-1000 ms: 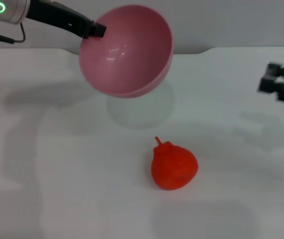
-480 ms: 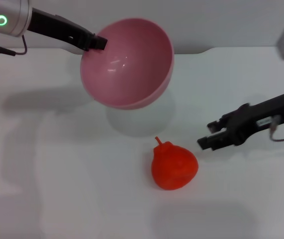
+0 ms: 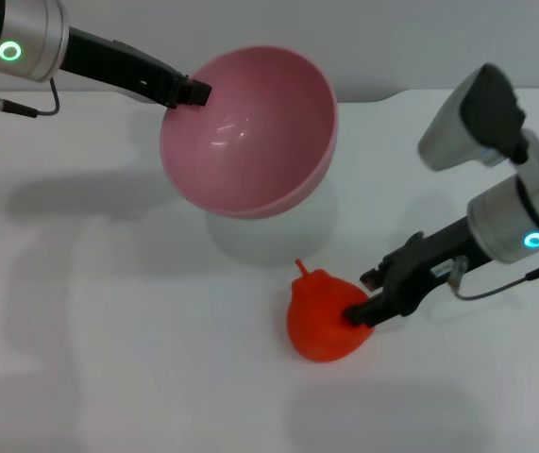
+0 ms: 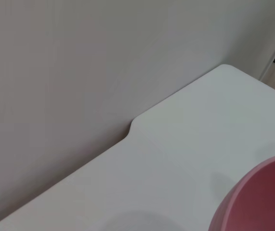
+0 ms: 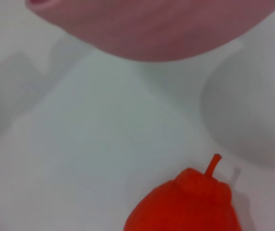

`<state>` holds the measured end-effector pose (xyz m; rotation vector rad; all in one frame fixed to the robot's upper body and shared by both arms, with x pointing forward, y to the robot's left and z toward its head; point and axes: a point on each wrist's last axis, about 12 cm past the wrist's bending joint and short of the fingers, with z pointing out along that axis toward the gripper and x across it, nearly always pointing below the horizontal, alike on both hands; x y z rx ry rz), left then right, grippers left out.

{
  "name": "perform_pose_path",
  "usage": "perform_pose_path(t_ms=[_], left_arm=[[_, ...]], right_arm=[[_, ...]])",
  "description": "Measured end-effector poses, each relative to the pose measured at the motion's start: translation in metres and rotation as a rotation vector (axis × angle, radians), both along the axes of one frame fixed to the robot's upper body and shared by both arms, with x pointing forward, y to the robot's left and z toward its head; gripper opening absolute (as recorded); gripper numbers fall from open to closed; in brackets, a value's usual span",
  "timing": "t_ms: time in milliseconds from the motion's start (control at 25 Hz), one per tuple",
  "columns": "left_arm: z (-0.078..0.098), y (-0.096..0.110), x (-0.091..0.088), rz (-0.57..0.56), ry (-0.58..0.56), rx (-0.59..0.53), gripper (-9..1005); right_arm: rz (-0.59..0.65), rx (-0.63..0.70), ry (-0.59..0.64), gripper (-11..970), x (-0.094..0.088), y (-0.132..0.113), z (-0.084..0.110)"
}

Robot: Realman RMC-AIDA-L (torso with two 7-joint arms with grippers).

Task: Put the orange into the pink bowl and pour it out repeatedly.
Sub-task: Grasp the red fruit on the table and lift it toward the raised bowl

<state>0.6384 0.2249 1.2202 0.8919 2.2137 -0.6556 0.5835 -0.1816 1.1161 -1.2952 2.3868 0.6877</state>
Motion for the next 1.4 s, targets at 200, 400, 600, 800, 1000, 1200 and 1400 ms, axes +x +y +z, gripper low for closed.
perform_pose_path(t_ms=[200,400,600,800,1000,1200,1400], left_arm=[[-0.003,-0.003,-0.001,-0.006,0.005,-0.005,43],[-0.004,-0.003,-0.003,-0.008,0.008,-0.006,43],[-0.007,0.0,-0.004,-0.004,0.012,-0.005,43],[-0.009,0.002,-0.005,0.0,0.017,-0.005,43],[-0.009,0.003,-0.005,0.003,0.017,-0.004,43],[-0.011,0.006,-0.005,0.012,0.018,-0.002,43],[-0.011,0.006,-0.003,0.017,0.01,0.001,43]], right_arm=[[0.011,-0.017,0.009,619,-0.004,0.01,-0.013],[0.021,-0.008,-0.01,619,-0.007,0.015,-0.019],[0.016,0.008,-0.027,432,-0.008,0.015,-0.017],[0.022,0.012,-0.028,154,-0.009,0.016,-0.014],[0.064,0.087,-0.044,90,-0.023,0.016,0.008],[0.132,0.208,-0.098,72,-0.048,0.008,0.049],[0.133,0.348,-0.163,55,-0.058,-0.014,0.089]])
